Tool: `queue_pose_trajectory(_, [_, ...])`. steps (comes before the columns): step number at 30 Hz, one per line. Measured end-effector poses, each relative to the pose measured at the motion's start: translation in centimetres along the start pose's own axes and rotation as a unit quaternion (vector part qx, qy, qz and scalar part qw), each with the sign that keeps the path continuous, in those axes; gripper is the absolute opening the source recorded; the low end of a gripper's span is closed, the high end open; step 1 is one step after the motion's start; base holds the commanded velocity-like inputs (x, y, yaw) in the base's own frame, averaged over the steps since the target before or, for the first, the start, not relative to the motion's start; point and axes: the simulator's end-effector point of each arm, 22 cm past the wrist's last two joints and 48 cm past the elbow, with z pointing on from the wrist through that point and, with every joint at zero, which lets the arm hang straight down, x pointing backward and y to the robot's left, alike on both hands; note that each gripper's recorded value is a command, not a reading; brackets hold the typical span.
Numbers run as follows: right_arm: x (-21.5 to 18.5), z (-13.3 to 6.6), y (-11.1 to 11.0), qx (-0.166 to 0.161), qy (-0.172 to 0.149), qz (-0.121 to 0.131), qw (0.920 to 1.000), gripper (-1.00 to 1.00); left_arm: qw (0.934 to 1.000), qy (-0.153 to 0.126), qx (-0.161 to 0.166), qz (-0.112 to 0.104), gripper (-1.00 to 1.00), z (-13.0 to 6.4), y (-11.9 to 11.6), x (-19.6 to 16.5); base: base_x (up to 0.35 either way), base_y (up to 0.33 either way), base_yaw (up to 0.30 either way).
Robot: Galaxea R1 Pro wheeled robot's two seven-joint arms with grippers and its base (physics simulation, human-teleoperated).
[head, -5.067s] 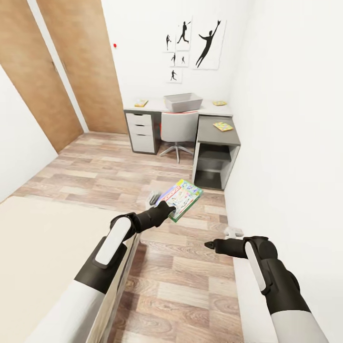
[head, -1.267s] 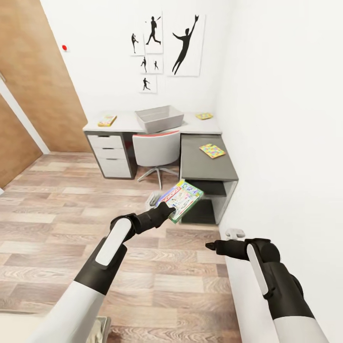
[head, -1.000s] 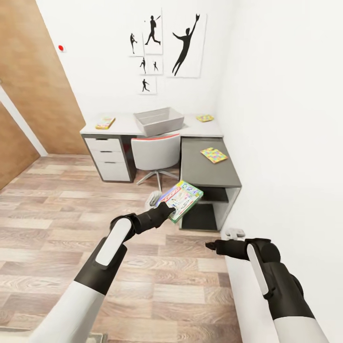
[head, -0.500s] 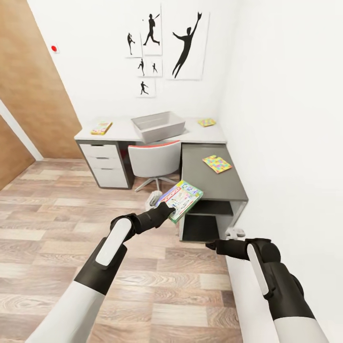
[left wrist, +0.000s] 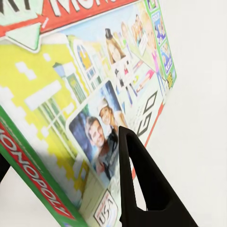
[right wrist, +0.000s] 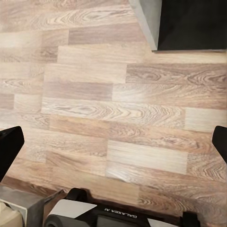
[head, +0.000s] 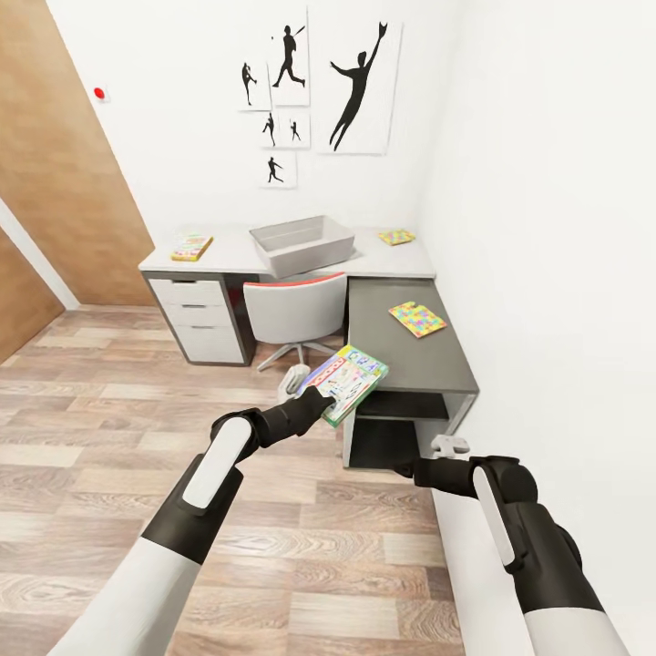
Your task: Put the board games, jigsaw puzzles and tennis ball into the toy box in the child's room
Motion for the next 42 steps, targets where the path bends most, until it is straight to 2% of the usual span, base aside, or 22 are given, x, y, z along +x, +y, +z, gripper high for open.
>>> queue_pose_trajectory(42, [0.03,-0.04,0.01,0.0,0.0,0.0,1.0,1.0,1.0,-0.001,-0.001,0.001,-1.0,-0.15,0.19,-0.16,0.041,-0.023,0.0])
